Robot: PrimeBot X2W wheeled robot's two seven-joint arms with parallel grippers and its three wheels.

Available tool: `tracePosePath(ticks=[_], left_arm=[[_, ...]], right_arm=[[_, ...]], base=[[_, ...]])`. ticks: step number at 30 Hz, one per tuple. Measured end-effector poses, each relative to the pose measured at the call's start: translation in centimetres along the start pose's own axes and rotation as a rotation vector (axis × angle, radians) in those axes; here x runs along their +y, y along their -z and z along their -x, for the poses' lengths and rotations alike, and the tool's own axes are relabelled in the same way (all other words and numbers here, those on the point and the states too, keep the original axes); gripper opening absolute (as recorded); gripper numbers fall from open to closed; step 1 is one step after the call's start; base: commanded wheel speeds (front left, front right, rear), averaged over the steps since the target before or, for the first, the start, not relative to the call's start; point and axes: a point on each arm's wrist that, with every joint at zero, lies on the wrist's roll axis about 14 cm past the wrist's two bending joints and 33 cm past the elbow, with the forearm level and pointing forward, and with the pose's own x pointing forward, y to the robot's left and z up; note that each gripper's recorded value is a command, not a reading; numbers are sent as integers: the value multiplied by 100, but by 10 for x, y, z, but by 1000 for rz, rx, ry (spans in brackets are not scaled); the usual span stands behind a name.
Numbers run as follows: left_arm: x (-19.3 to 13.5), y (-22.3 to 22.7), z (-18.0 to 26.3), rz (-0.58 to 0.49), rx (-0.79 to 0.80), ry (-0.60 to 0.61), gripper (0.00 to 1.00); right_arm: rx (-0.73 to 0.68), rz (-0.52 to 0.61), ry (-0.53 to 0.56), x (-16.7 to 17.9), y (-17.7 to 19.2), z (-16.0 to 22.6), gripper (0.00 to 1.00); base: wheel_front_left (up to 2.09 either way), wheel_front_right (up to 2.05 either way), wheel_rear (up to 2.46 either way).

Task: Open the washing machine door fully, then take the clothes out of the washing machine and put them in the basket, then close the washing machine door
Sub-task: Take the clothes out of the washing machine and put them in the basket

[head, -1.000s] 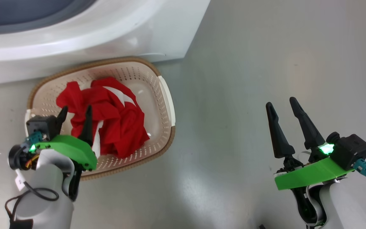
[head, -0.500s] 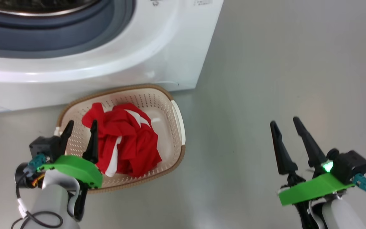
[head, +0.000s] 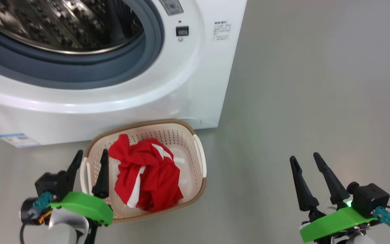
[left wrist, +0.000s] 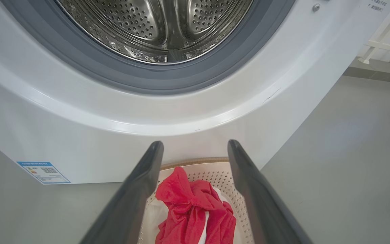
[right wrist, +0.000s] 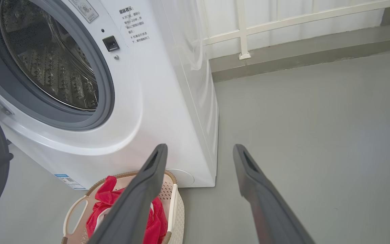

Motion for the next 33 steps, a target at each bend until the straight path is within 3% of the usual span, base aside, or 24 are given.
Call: tracePosePath(ticks=[17,33], left_arm=[[10,-43,59,-37,-157,-37,100],[27,-48,112,-46,-209,-97,100]], right_arm=[[-38,3,-30,11,-12,30,100],[-22,10,-20,5,-6,56,100]], base=[[0,0,0],[0,0,0]])
